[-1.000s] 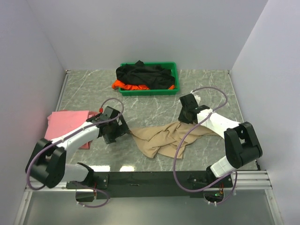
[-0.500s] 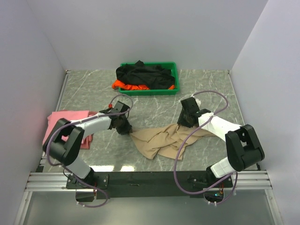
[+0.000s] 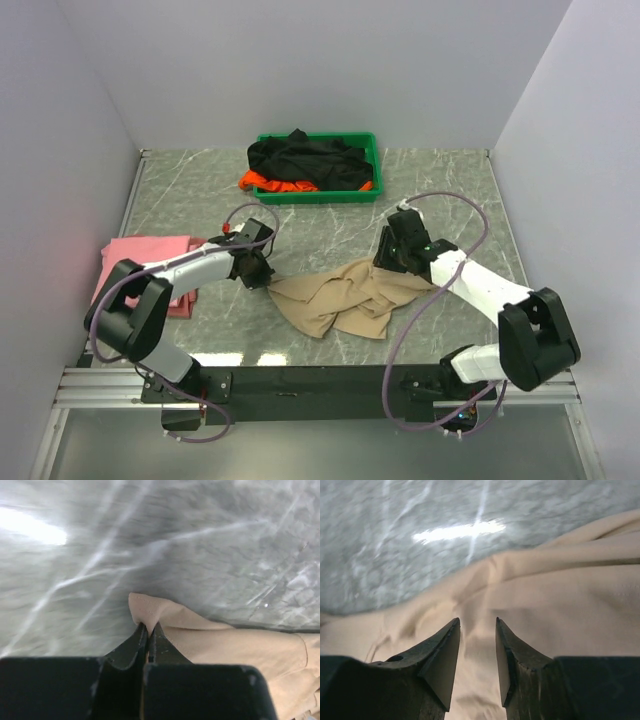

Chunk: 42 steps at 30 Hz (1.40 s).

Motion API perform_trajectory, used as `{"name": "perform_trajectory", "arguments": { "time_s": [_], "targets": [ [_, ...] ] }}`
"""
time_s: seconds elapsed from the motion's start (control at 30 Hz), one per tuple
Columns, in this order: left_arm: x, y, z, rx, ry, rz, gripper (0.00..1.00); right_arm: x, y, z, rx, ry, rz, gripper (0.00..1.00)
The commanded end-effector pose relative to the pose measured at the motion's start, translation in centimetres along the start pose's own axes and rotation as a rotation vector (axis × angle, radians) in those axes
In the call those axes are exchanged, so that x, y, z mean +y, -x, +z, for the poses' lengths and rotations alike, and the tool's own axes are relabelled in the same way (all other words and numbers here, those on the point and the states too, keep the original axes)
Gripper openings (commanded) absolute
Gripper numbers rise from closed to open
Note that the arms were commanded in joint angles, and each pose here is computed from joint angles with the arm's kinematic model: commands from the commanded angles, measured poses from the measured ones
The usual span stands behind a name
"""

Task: Fold and stack the t-shirts
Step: Flatten the tshirt out

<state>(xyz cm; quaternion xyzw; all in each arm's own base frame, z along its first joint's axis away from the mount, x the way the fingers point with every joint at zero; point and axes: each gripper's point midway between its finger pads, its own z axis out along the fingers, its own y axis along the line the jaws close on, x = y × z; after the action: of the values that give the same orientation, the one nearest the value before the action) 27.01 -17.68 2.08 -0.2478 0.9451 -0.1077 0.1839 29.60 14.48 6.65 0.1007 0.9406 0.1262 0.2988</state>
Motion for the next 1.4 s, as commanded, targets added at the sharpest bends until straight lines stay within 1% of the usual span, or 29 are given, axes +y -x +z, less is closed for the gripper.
{"name": "perform_trajectory", "arguments": {
  "time_s": [0.0,0.03,0.2,0.37,0.5,0.6,0.67,0.73,0.83,0.9,1.0,1.17,1.27,1.33,1.37],
  "targets": [
    [2.1,2.0,-1.9,-0.115,0.083,-0.016,0.01,1.0,-0.2,-1.9,-0.034,0.025,-0.1,0.42],
    [2.1,2.1,-2.1,-0.119,0.084,-0.017,0.01,0.6,-0.9,-2.1,-0.031,-0.021,-0.136,0.42],
    [2.0,2.3,-2.5,-0.121,0.083,-0.004,0.0,-0.1,-2.6,-1.5,-0.004,-0.128,-0.239,0.43],
    [2.0,2.1,-2.1,-0.109,0.086,-0.005,0.01,1.7,-2.4,-0.8,0.002,-0.15,-0.313,0.44],
    [2.1,1.6,-1.8,-0.09,0.076,-0.008,0.01,1.7,-2.6,0.1,0.018,-0.212,-0.346,0.45],
    [2.2,1.4,-1.6,-0.085,0.085,-0.002,0.01,2.1,-2.9,-0.2,0.019,-0.201,-0.352,0.48],
    [2.2,1.6,-1.7,-0.089,0.09,0.0,0.01,2.9,-2.8,-0.7,0.01,-0.159,-0.363,0.48],
    [2.0,1.7,-1.7,-0.092,0.085,0.002,0.01,3.6,-3.1,-1.0,0.013,-0.113,-0.376,0.53],
    [1.9,1.8,-1.9,-0.096,0.082,0.003,0.01,3.8,-3.1,-1.1,0.006,-0.092,-0.402,0.55],
    [1.8,1.9,-1.9,-0.098,0.081,-0.001,0.01,3.5,-3.2,-0.7,0.014,-0.118,-0.414,0.58],
    [1.6,2.0,-1.9,-0.095,0.074,0.0,0.01,2.5,-3.0,-0.1,0.019,-0.196,-0.435,0.58],
    [1.6,2.0,-1.8,-0.096,0.082,0.0,0.01,1.7,-3.7,0.8,0.051,-0.242,-0.461,0.58],
    [1.7,2.0,-1.7,-0.094,0.091,0.0,0.01,0.7,-3.0,0.6,0.018,-0.307,-0.438,0.56],
    [1.8,2.0,-1.6,-0.094,0.097,0.002,0.01,0.1,-2.3,0.2,-0.023,-0.359,-0.405,0.46],
    [1.8,2.0,-1.6,-0.093,0.098,0.002,0.01,0.0,-1.9,-0.1,-0.045,-0.366,-0.392,0.33]
  ]
}}
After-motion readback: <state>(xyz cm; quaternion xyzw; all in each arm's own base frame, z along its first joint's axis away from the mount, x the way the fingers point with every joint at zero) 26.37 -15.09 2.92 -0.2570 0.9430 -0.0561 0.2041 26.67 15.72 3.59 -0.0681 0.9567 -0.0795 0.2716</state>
